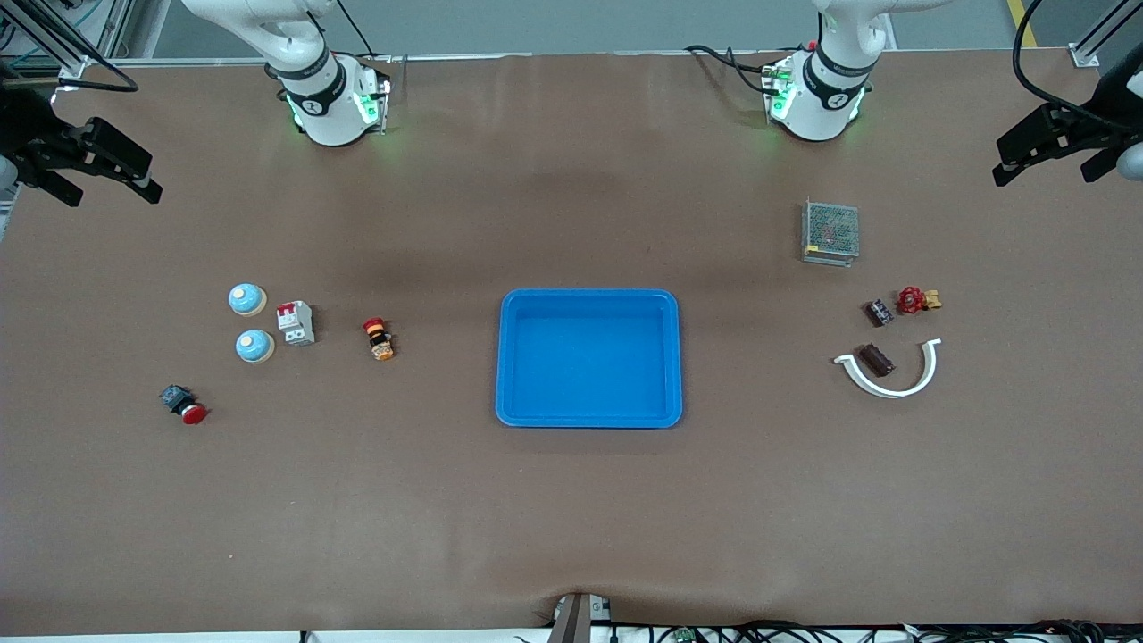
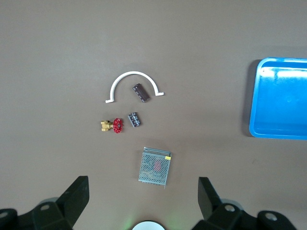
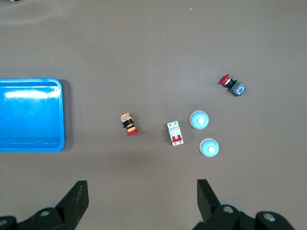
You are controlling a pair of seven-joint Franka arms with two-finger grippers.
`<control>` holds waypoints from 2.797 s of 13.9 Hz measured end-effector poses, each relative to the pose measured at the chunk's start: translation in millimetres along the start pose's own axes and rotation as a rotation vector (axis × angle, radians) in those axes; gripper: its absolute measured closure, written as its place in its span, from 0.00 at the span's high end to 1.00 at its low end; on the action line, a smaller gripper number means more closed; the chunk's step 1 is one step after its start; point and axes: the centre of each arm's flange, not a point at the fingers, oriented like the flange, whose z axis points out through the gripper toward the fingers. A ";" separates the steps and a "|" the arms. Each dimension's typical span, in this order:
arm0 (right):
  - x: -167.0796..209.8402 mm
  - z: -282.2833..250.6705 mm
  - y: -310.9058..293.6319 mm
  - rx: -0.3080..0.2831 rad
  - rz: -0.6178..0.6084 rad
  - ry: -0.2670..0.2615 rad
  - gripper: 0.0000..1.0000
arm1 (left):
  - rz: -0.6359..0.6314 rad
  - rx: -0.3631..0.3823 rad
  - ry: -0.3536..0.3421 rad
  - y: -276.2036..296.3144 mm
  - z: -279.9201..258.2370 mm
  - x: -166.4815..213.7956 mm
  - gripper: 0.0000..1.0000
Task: Place electrolytic capacitor and blue bell in tray
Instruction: 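Move both grippers out toward the bells and the capacitors, then grasp the blue bell with the right gripper while the left gripper grasps capacitor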
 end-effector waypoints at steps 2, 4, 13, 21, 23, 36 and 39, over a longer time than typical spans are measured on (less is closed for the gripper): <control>0.2 0.1 0.0 0.000 0.000 0.000 1.00 | 0.000 0.000 -0.001 0.0 0.2 0.1 1.00; 0.2 0.2 0.0 0.000 0.000 0.000 1.00 | 0.000 0.000 -0.001 -0.1 0.3 0.1 1.00; 0.9 7.3 0.6 -0.001 0.001 -0.014 1.00 | -0.024 0.004 -0.082 -7.7 36.6 13.6 1.00; 1.9 7.9 4.1 0.000 0.008 -0.009 1.00 | -0.106 0.007 -0.125 -43.6 144.3 23.8 1.00; 2.1 12.2 4.9 -0.001 0.010 -0.015 1.00 | -0.129 0.007 -0.117 -45.5 167.6 23.6 1.00; 1.8 235.6 64.2 -0.054 0.065 -0.134 1.00 | -0.410 -0.013 -0.116 -81.5 373.4 -1.1 1.00; 5.8 268.1 74.6 -0.060 0.072 -0.106 1.00 | -0.439 -0.024 -0.126 -81.7 398.8 2.5 0.93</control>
